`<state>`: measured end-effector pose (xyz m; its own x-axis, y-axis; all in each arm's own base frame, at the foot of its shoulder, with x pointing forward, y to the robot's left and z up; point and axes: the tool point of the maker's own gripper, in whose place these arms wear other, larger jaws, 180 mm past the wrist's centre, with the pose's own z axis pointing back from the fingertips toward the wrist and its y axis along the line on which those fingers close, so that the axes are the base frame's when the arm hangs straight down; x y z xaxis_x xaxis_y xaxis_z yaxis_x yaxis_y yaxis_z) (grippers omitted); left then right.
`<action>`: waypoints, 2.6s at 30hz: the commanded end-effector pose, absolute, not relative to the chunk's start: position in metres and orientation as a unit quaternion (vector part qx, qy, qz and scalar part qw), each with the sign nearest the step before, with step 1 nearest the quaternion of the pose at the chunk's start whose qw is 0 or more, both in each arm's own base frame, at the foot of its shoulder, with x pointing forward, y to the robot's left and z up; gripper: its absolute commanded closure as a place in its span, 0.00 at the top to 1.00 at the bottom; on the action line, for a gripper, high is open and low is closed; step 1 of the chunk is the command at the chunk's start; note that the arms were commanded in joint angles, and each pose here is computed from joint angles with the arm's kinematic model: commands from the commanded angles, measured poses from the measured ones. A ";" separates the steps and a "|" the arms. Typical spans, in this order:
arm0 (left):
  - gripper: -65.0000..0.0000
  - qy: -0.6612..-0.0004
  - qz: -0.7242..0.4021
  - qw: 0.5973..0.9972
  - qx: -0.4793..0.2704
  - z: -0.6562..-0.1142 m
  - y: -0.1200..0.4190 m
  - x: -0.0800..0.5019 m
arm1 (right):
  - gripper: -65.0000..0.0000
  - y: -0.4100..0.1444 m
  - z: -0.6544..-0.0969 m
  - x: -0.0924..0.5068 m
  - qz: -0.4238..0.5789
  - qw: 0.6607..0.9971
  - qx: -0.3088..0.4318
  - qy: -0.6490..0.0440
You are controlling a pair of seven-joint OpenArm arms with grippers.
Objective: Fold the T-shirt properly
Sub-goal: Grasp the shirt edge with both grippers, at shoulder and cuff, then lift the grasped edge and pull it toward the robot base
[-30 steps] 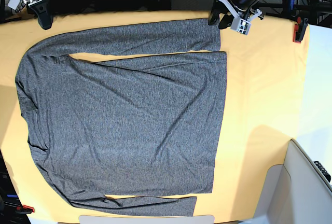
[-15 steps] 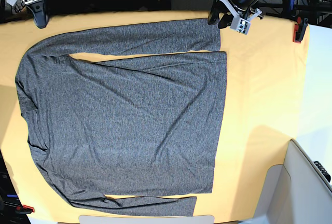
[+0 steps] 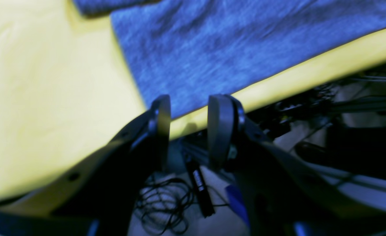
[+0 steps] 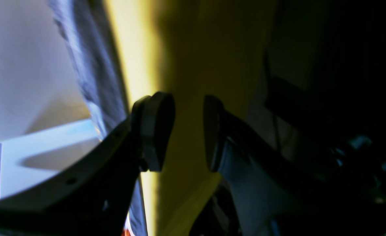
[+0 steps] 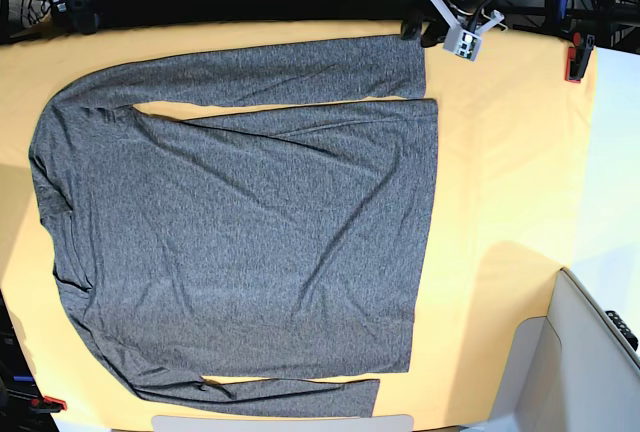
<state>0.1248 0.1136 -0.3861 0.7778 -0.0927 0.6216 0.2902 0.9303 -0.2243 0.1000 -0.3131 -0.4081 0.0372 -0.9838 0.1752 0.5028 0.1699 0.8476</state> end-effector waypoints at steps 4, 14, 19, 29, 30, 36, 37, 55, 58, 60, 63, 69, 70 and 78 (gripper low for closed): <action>0.29 -0.331 -0.104 0.923 -0.165 -0.379 0.111 0.128 | 0.30 -0.325 -0.382 0.109 -0.544 0.656 0.290 -0.435; 0.29 -0.331 -0.105 0.923 -0.164 -0.379 0.111 0.128 | 0.30 -0.332 -0.336 0.145 -0.508 0.653 0.271 -0.492; 0.29 -0.329 -0.104 0.924 -0.163 -0.380 0.111 0.127 | 0.30 -0.322 -0.360 0.151 -0.530 0.649 0.276 -0.470; 0.29 -0.332 -0.104 0.924 -0.161 -0.380 0.113 0.129 | 0.30 -0.303 -0.390 0.177 -0.536 0.659 0.297 -0.436; 0.29 -0.332 -0.104 0.924 -0.161 -0.380 0.113 0.130 | 0.30 -0.303 -0.391 0.179 -0.536 0.659 0.296 -0.437; 0.29 -0.334 -0.103 0.923 -0.160 -0.380 0.114 0.132 | 0.30 -0.286 -0.399 0.189 -0.536 0.664 0.300 -0.425; 0.29 -0.334 -0.103 0.923 -0.160 -0.379 0.114 0.132 | 0.30 -0.282 -0.400 0.192 -0.532 0.670 0.302 -0.421; 0.37 -0.312 0.067 0.916 -0.243 -0.346 0.171 0.190 | 0.02 -0.268 -0.408 0.197 -0.514 0.695 0.301 -0.402; 0.38 -0.266 0.099 0.915 -0.285 -0.353 0.177 0.192 | 0.02 -0.268 -0.407 0.200 -0.513 0.694 0.303 -0.405; 0.38 -0.232 0.123 0.914 -0.310 -0.365 0.180 0.191 | 0.02 -0.268 -0.407 0.200 -0.514 0.693 0.302 -0.406; 0.38 -0.189 0.168 0.909 -0.332 -0.390 0.186 0.183 | 0.02 -0.268 -0.407 0.200 -0.514 0.693 0.301 -0.406; 0.38 -0.140 0.192 0.910 -0.339 -0.418 0.184 0.166 | 0.02 -0.269 -0.407 0.200 -0.514 0.694 0.300 -0.406; 0.38 -0.138 0.183 0.911 -0.343 -0.419 0.180 0.164 | 0.02 -0.269 -0.407 0.200 -0.514 0.694 0.300 -0.406; 0.38 -0.106 0.123 0.915 -0.369 -0.426 0.144 0.150 | 0.02 -0.269 -0.408 0.203 -0.509 0.701 0.295 -0.404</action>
